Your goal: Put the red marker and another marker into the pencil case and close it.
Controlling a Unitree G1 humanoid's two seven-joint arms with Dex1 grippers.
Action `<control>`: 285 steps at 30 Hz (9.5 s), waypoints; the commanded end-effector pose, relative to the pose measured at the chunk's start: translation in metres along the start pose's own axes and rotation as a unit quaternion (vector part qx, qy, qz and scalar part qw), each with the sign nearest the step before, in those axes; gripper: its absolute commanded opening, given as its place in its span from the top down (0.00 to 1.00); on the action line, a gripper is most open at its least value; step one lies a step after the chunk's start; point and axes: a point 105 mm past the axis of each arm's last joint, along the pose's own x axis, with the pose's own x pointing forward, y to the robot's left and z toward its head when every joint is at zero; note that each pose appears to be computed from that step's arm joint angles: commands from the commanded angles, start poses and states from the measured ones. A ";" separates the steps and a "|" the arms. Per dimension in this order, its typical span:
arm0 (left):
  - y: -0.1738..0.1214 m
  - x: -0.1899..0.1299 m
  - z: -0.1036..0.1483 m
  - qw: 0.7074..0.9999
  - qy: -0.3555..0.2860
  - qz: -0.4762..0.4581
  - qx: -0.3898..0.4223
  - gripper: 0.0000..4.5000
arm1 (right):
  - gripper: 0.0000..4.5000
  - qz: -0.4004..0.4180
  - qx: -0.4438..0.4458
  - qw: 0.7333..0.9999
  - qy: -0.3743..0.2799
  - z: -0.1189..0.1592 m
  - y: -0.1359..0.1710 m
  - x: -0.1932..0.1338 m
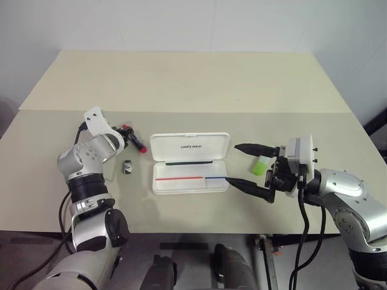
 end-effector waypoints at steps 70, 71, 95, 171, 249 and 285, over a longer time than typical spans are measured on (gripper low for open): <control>-0.123 -0.114 -0.068 0.571 0.100 -0.584 0.568 0.86 | 0.00 0.107 -0.048 0.992 0.055 -0.006 -0.028 -0.041; -0.122 -0.114 -0.070 0.569 0.102 -0.584 0.570 0.86 | 0.00 0.108 -0.051 0.991 0.055 -0.007 -0.030 -0.040; -0.134 -0.084 -0.092 0.557 0.046 -0.520 0.646 0.86 | 0.00 0.103 -0.047 0.992 0.047 -0.009 -0.023 -0.034; -0.072 -0.201 -0.040 0.643 -0.080 -0.621 0.441 0.00 | 0.00 -0.509 0.187 0.793 0.276 -0.128 -0.069 -0.056; 0.015 -0.211 -0.046 0.703 -0.098 -0.515 0.481 0.00 | 0.75 0.232 -0.109 0.941 0.223 -0.032 0.048 0.135; 0.002 -0.212 -0.046 0.702 -0.119 -0.516 0.476 0.00 | 0.01 0.267 -0.122 0.932 0.211 -0.029 0.053 0.131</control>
